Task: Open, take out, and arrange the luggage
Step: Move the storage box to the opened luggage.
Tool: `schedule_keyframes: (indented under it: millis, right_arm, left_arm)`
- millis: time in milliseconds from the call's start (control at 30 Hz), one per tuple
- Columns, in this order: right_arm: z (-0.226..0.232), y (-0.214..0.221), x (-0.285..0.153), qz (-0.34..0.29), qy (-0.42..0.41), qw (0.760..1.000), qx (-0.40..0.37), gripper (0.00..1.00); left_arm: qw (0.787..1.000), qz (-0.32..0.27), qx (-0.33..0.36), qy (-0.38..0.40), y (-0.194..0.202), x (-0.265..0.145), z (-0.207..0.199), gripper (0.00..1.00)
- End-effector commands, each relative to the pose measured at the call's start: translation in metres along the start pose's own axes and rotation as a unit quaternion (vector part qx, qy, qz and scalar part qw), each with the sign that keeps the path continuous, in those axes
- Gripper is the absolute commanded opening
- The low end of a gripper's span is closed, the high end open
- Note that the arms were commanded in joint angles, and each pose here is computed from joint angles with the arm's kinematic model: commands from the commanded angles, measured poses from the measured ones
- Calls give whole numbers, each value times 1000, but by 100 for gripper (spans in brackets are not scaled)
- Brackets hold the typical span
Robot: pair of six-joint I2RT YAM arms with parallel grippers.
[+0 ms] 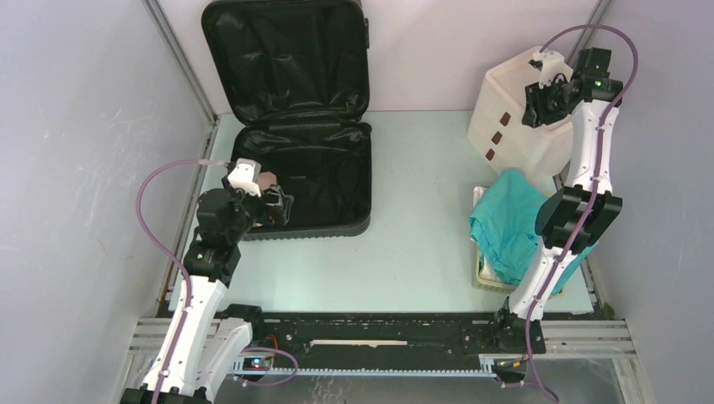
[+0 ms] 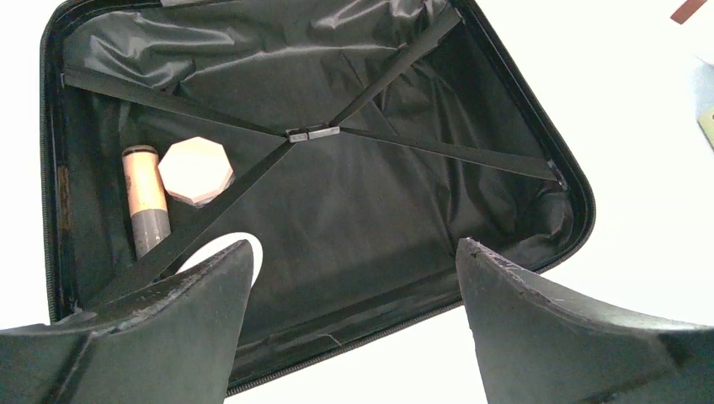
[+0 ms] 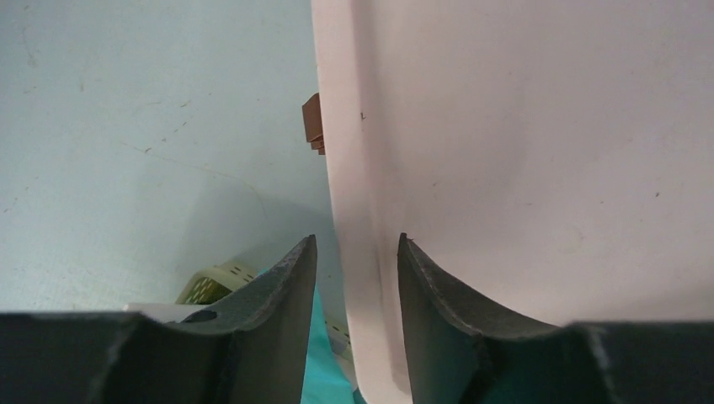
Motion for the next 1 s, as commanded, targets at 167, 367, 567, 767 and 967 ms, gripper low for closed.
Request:
schedule_keyframes:
  millis: [167,367,567,767,967]
  right_arm:
    - [8,1,8,14,-23,999,-31,22]
    - [41,-12,1,-18,-77,996,-53,0]
    - [79,-29,0,-37,-123,990,-63,0]
    - [117,-41,-1,-47,-174,981,-76,0]
    - [113,-51,-6,-57,-149,985,-69,0]
  left_arm:
    - [1000,-6,2,19,-5,2,-5,93]
    - [1000,-2,0,27,-4,3,-7,94]
    - [999,0,1,44,-3,4,-10,94]
    - [999,1,0,54,-3,4,-12,93]
    - [998,2,2,60,-2,4,-14,93]
Point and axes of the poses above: each gripper's point midway between its finger pads, its own x axis out along the fingers, its own z axis along the line the jaws close on, y = z × x, the point moved 7 cm from there along -x, back along the fingers, and after that the axes turned 13 degrees about -x, right-handed, at the moved point
